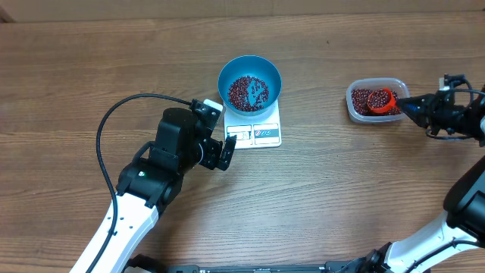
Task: Scoop item into bowl and weigh 150g on scale
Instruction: 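Dip the red scoop into the beans with the right gripper, then lift the filled scoop and move it over the teal bowl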
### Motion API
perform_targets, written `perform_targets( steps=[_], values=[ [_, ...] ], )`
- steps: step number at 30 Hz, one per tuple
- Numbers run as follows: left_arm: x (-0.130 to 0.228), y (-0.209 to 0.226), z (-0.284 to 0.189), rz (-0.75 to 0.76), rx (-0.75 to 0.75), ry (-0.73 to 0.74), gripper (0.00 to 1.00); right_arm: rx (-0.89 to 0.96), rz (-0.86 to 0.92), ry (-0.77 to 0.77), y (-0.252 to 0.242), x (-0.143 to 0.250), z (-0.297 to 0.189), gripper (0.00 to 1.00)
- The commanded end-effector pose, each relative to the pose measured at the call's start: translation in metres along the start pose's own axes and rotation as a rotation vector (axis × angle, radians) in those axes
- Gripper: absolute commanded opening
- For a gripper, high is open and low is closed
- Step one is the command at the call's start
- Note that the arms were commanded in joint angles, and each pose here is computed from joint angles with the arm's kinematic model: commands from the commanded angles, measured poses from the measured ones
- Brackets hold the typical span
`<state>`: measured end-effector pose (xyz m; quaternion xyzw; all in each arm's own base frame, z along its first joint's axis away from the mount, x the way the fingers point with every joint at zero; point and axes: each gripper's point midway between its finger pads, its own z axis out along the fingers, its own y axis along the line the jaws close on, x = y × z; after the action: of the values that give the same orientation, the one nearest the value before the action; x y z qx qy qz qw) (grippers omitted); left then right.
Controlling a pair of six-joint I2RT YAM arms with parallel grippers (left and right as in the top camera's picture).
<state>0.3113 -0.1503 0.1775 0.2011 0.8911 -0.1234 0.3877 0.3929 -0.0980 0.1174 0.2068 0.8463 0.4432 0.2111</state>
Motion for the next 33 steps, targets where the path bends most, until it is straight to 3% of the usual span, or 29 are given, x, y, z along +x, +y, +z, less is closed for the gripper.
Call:
perform_targets(
  steps=[1, 22, 33],
  values=[
    [0.003, 0.0, 0.002, -0.014, 0.004, 0.009, 1.0, -0.064, -0.014, -0.015, 0.007, -0.001, -0.005, 0.04],
    [0.003, 0.0, 0.002, -0.014, 0.004, 0.009, 1.0, -0.308, -0.049, -0.022, 0.05, 0.004, -0.011, 0.04],
    [0.003, 0.0, 0.002, -0.014, 0.004, 0.009, 1.0, -0.432, -0.097, 0.091, 0.096, 0.026, 0.024, 0.04]
  ],
)
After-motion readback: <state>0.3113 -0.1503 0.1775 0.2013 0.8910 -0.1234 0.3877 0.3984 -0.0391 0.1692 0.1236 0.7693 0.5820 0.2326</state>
